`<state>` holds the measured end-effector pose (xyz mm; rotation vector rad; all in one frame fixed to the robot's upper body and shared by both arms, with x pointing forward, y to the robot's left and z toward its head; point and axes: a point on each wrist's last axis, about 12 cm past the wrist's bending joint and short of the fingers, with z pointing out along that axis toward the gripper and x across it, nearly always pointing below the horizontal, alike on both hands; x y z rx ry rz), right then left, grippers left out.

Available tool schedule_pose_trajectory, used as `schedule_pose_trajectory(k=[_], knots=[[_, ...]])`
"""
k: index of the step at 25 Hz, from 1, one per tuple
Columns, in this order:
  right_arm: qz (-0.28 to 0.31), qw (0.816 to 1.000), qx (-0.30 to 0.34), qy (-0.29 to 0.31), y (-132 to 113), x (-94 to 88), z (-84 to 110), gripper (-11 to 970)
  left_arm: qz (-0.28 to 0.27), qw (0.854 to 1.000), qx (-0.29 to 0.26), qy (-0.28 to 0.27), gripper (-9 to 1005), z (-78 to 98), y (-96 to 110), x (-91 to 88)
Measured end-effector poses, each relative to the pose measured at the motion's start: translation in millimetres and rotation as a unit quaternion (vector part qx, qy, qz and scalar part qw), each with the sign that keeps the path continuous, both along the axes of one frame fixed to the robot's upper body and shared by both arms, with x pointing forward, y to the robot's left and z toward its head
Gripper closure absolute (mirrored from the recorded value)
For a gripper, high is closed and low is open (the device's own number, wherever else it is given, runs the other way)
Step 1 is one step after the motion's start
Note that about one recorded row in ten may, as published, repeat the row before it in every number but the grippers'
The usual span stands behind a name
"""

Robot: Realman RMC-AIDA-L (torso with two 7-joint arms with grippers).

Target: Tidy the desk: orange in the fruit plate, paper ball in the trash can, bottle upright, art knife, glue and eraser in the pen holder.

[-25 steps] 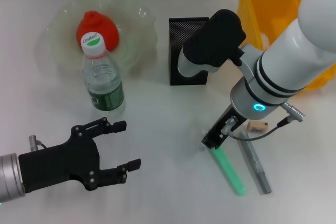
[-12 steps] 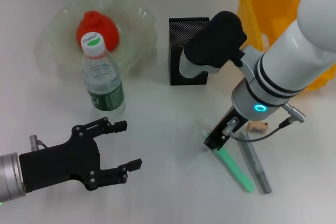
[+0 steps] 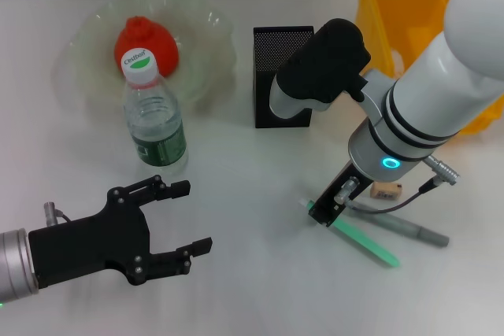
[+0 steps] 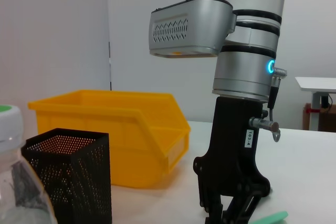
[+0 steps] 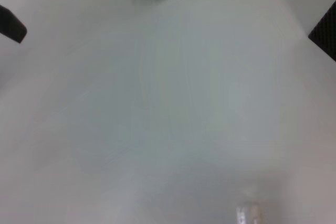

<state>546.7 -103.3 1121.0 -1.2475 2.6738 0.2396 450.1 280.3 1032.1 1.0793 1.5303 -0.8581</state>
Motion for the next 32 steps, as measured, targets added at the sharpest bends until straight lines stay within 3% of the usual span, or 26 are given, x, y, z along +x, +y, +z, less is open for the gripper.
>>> schedule_pose_trajectory(k=[12,17,20,22,27,32], knots=[[0.007,0.999,0.044,0.001,5,0.6,8.8,805,0.000,1.000,0.001,0.001,184,-0.6,0,-0.4],[0.008,0.994,0.111,-0.015,0,4.3,32.4,804,0.000,1.000,0.002,0.002,183,-0.9,1,-1.3],[-0.005,0.985,0.160,-0.065,-16,8.6,60.0,803,-0.004,1.000,0.000,0.003,183,-0.8,0,-2.1],[-0.010,0.982,0.170,-0.080,-21,9.3,66.3,802,-0.005,1.000,0.000,0.003,184,-0.9,0,-2.7],[-0.017,0.952,0.254,-0.170,-44,13.5,96.2,801,-0.011,1.000,0.003,0.006,184,-1.7,0,-4.2],[-0.002,0.909,0.338,-0.242,-57,18.4,102.1,799,-0.013,1.000,0.004,0.009,184,-2.0,0,-4.3]])
